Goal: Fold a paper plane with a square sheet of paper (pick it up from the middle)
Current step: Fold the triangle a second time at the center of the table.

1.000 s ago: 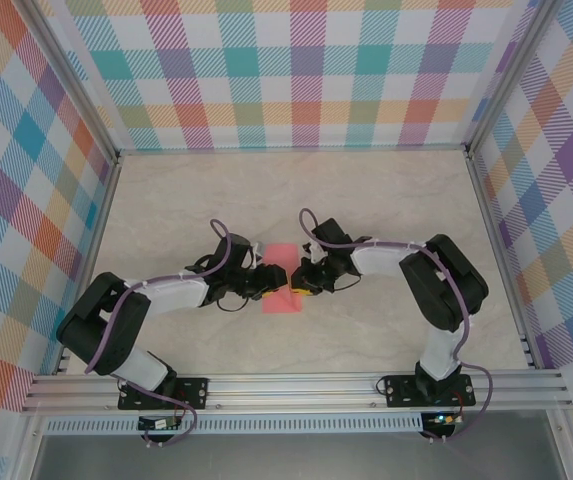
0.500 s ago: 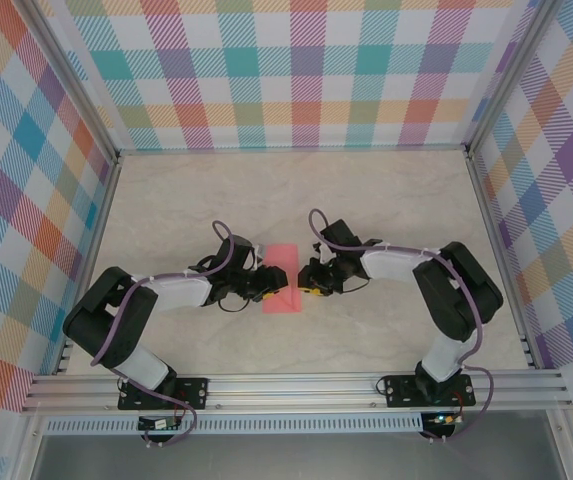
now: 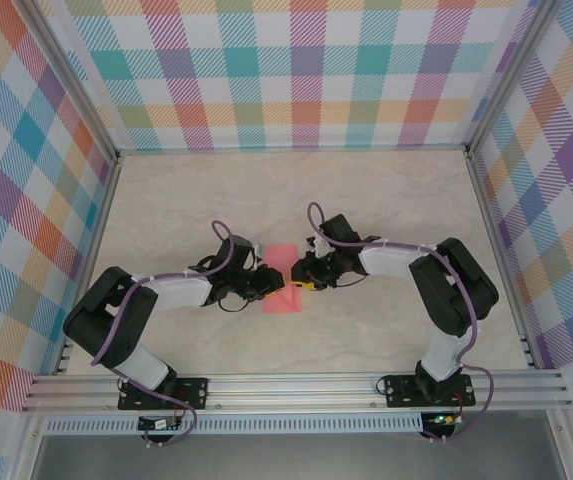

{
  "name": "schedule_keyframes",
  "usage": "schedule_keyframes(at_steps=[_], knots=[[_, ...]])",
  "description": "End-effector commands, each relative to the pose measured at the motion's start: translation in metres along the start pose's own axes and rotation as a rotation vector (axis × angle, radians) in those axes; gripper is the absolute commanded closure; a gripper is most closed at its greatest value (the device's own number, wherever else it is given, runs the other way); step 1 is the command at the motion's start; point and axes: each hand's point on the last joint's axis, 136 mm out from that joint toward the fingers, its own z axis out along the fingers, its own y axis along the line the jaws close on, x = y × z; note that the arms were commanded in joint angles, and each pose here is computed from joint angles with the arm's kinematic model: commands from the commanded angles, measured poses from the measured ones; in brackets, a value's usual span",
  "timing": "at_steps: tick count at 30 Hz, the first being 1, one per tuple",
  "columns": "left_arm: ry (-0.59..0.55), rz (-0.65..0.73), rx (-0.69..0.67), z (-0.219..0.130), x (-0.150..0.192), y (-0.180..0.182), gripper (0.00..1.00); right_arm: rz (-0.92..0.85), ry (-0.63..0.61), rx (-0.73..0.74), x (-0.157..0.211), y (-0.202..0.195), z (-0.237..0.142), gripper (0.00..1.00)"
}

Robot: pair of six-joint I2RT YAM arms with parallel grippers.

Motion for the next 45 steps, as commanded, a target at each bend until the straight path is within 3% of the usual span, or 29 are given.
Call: schedule_keyframes(at_steps=[1, 17, 34, 41, 45], knots=[[0.004, 0.015, -0.010, 0.003, 0.000, -0.001, 0.78, -0.044, 0.025, -0.049, -0.002, 0.013, 0.002, 0.73], [0.014, 0.018, -0.029, 0.005, 0.000, 0.003, 0.86, -0.069, -0.002, -0.028, -0.003, 0.009, 0.000, 0.73], [0.008, 0.021, -0.022, 0.003, -0.001, 0.000, 0.87, -0.073, 0.084, -0.045, 0.004, 0.008, 0.020, 0.72], [0.005, 0.025, -0.009, 0.000, -0.001, -0.004, 0.88, -0.070, 0.068, -0.004, 0.001, 0.002, 0.020, 0.89], [0.000, 0.040, 0.020, -0.004, -0.002, -0.013, 0.87, -0.071, 0.041, 0.080, -0.003, -0.011, 0.018, 0.93]])
